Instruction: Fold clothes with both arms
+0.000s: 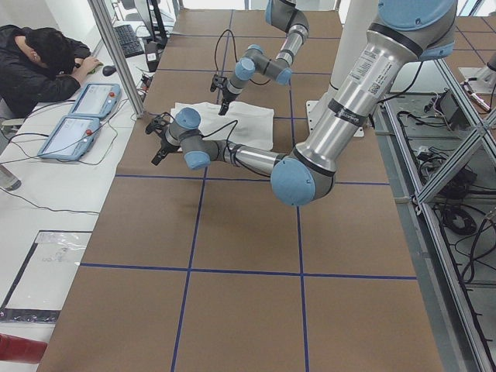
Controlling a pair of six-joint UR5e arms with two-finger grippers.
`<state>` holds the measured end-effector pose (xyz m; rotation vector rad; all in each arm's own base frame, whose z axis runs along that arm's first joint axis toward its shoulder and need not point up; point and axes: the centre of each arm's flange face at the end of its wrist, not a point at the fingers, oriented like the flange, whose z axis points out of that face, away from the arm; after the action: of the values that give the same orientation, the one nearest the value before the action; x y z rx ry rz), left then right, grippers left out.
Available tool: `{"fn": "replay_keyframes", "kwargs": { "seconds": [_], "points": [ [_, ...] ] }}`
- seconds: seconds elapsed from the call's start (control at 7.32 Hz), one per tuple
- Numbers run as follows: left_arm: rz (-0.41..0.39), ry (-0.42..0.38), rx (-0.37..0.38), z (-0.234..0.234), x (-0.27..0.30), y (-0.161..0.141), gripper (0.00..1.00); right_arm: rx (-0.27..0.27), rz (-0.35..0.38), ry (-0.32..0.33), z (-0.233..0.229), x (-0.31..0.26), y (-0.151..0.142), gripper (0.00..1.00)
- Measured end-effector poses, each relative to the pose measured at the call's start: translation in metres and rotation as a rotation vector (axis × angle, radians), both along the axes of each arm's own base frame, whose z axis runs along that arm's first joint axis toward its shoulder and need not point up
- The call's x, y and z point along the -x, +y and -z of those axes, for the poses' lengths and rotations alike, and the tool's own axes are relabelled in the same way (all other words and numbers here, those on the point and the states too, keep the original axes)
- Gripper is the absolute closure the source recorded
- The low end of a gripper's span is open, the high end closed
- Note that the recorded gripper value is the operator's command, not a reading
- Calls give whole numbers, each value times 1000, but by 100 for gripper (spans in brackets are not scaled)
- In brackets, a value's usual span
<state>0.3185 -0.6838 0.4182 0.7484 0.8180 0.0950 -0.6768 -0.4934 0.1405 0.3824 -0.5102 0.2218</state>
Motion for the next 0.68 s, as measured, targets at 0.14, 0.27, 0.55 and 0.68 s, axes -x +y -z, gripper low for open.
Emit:
{"fn": "replay_keyframes", "kwargs": {
  "seconds": [0.14,0.27,0.55,0.68],
  "points": [
    [0,0,0,0,0,0,0,2,16,4,0,7,6,2],
    [0,0,-1,0,0,0,0,1,41,16,-3,14,14,2],
    [0,-1,0,0,0,0,0,0,97,58,-14,22,23,2],
    [1,-1,1,-1,0,0,0,-3,132,91,-19,23,25,2]
  ]
}}
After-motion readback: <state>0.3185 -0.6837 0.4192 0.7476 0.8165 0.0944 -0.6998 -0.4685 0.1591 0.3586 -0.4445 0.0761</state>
